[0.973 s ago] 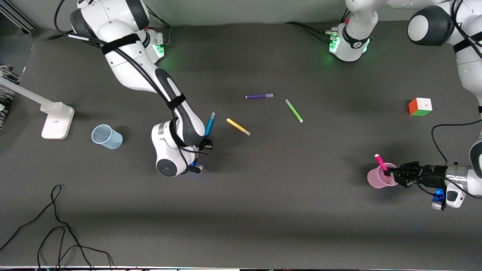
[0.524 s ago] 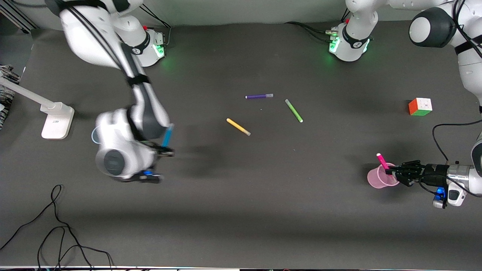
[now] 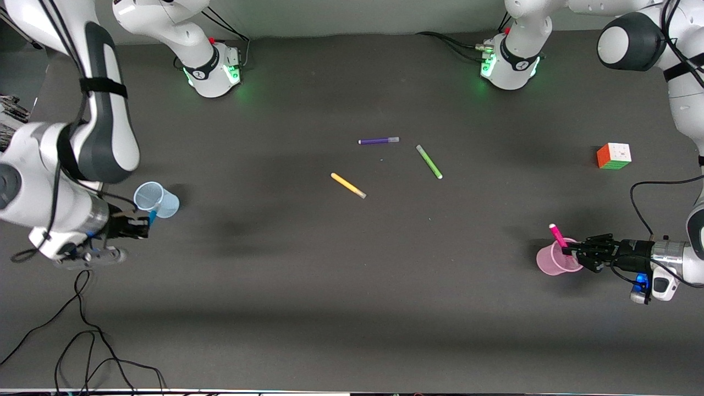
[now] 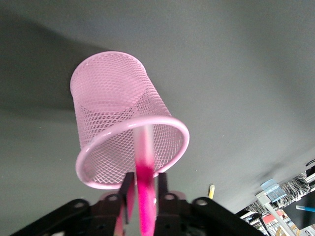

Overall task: Place pink and blue markers in matching cups
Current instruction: 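Drop the blue marker into the blue cup while the left gripper releases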

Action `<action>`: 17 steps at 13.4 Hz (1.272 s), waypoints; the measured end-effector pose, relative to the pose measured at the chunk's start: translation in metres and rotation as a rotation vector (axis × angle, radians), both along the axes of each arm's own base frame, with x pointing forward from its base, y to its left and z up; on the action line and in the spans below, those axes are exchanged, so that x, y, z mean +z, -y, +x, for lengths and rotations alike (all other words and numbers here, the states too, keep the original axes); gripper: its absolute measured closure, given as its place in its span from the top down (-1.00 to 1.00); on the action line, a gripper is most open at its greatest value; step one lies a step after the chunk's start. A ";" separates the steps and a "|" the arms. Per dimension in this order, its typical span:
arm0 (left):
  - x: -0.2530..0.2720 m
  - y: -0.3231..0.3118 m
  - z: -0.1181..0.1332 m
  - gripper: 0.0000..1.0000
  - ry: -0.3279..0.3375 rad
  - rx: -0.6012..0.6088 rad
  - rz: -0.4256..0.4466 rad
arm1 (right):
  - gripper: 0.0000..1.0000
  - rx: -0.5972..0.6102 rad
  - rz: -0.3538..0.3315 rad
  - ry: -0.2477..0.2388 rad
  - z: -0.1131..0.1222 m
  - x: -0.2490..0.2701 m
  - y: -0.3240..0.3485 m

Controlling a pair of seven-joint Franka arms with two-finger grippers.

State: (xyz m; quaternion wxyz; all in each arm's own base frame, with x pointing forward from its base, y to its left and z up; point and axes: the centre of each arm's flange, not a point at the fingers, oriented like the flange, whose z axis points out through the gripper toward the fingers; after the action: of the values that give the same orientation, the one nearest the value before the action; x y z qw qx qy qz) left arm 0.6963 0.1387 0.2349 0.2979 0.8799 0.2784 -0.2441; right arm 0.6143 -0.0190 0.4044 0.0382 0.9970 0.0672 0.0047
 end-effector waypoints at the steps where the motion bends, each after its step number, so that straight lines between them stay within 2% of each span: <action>1: -0.001 0.000 0.000 -0.08 0.013 -0.013 -0.005 | -0.66 0.018 -0.006 0.036 -0.020 -0.005 0.019; 4: -0.004 -0.002 0.001 0.59 0.047 -0.036 -0.011 | -0.66 0.063 0.015 0.100 -0.070 -0.021 0.072; 6: -0.003 -0.002 0.002 1.00 0.052 -0.038 -0.011 | -0.66 0.062 0.031 0.110 -0.091 -0.034 0.089; 10: -0.001 -0.002 0.003 1.00 0.060 -0.040 -0.011 | -0.66 0.075 0.039 0.123 -0.102 -0.048 0.081; 13: 0.007 0.000 0.007 1.00 0.076 -0.043 -0.010 | -0.66 0.093 0.031 0.165 -0.097 -0.045 0.073; 17: 0.046 0.009 0.016 1.00 0.113 -0.083 -0.011 | -0.66 0.096 0.027 0.189 -0.103 -0.055 0.071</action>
State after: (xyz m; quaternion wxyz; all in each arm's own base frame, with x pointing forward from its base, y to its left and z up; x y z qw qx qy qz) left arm 0.7124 0.1299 0.2808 0.3075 0.9014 0.2230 -0.2079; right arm 0.5114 -0.0897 0.3498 0.0309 0.9882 0.1109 0.1013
